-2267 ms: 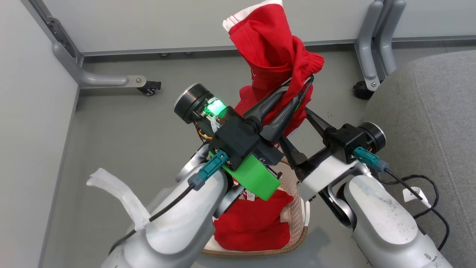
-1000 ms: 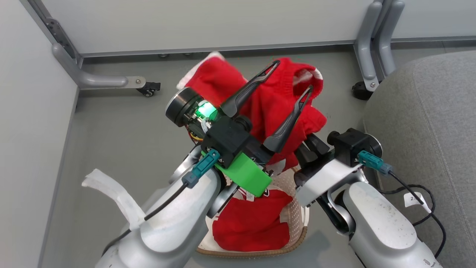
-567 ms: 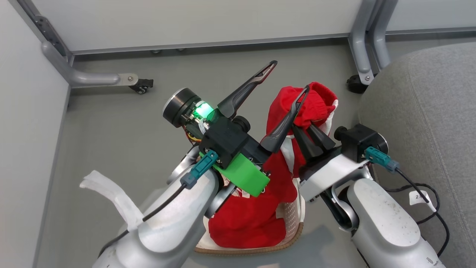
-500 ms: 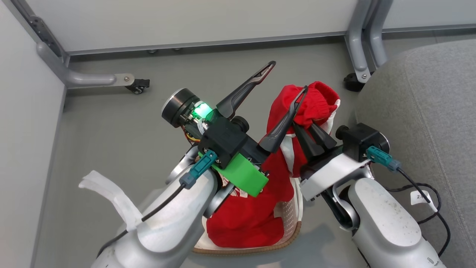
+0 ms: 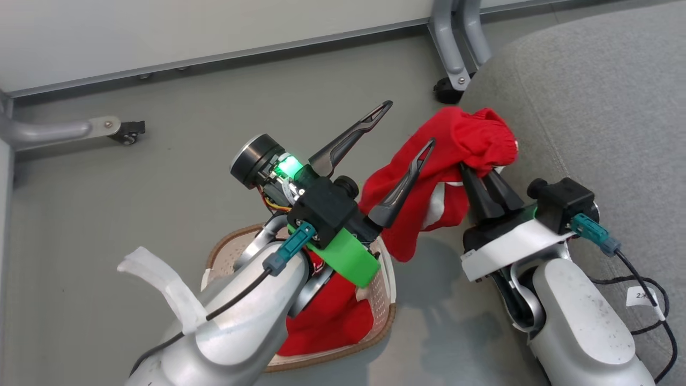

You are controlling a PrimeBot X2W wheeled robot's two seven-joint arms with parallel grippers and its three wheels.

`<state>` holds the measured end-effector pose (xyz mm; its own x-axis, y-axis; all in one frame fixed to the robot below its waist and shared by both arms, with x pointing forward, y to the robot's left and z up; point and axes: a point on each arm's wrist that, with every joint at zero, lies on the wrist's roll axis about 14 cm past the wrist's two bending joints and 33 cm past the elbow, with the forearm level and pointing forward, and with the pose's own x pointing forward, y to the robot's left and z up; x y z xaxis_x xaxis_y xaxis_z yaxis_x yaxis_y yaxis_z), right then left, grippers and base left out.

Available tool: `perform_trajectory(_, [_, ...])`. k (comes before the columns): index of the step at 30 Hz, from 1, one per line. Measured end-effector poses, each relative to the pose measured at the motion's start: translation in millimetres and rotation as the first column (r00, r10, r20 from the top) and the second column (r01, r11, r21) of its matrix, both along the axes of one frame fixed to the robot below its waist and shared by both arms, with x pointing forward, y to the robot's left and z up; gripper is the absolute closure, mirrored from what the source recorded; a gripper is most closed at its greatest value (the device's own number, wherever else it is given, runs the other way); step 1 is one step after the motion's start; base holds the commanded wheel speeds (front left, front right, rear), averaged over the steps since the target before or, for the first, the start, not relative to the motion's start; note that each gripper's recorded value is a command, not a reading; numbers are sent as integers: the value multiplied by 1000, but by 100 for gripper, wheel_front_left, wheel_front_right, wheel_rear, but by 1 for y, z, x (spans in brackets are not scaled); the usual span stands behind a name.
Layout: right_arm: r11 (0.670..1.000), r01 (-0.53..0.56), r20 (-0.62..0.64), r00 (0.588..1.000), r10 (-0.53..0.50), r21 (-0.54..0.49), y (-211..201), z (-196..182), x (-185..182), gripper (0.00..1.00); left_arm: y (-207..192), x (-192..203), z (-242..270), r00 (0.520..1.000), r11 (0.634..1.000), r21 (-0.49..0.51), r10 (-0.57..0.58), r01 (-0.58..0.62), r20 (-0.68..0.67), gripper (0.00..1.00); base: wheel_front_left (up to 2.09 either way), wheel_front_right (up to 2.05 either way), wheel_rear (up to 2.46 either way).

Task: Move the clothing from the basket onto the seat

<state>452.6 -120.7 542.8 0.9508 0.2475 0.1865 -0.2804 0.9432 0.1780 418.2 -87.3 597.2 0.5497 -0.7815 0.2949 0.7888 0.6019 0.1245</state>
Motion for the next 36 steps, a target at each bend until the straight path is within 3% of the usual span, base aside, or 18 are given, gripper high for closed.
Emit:
perform_trajectory(10, [974,224,-12,974,-224,-27,-78,-7,-19,100,-40,-3,-22,992,993,5,-120,120,-47,0,0,0,0])
perform_trajectory(22, [918,393,-40,918,-395,-62,-136,-16,-48,100,-77,-12,-42,967,972,-7,-236,236,-92,0,0,0,0])
perform_trajectory(31, [888,456,-29,888,-459,-63,-158,-13,-55,100,-72,-4,-49,972,978,-15,-208,207,-113,0,0,0,0])
perform_trajectory(36, [868,493,59,870,-489,-62,-178,16,-40,100,-62,3,-59,976,984,-10,-175,176,-133,0,0,0,0])
